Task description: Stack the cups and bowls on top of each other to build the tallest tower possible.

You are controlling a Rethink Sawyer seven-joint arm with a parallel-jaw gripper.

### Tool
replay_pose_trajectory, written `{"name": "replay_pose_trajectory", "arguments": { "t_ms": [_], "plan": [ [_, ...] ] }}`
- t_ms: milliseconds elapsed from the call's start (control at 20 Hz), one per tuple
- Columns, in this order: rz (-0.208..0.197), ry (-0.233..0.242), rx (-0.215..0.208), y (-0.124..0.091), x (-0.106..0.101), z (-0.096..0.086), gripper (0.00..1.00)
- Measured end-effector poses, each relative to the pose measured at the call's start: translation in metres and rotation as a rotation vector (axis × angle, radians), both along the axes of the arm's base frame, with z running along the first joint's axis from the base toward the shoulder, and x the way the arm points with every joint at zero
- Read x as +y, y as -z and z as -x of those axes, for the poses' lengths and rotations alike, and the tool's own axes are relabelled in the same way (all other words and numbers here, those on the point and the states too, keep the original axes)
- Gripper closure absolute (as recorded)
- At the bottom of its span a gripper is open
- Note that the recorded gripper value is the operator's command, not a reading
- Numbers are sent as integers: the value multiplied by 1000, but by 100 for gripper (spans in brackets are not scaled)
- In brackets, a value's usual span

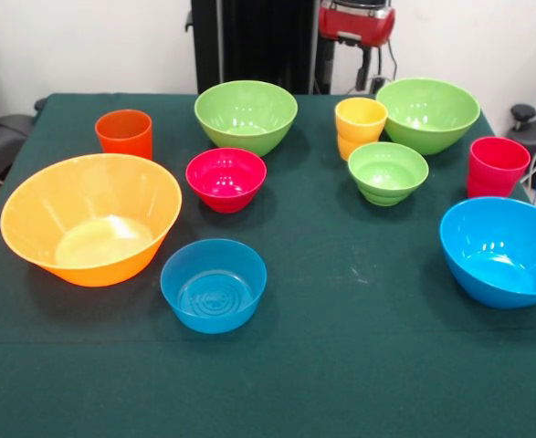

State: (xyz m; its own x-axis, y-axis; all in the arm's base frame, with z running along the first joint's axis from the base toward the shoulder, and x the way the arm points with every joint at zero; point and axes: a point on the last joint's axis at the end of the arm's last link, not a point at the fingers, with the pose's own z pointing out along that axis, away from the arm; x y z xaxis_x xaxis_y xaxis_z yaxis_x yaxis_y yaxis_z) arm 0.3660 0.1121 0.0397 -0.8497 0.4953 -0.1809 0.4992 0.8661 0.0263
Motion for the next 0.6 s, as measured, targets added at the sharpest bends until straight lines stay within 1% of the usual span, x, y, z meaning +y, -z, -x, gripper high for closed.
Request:
{"name": "replay_pose_trajectory", "arguments": {
  "t_ms": [250,600],
  "plan": [
    [-6,-10,7,2,-5,2,0],
    [-10,-17,-1,2,-9,-1,0]
  ]
}}
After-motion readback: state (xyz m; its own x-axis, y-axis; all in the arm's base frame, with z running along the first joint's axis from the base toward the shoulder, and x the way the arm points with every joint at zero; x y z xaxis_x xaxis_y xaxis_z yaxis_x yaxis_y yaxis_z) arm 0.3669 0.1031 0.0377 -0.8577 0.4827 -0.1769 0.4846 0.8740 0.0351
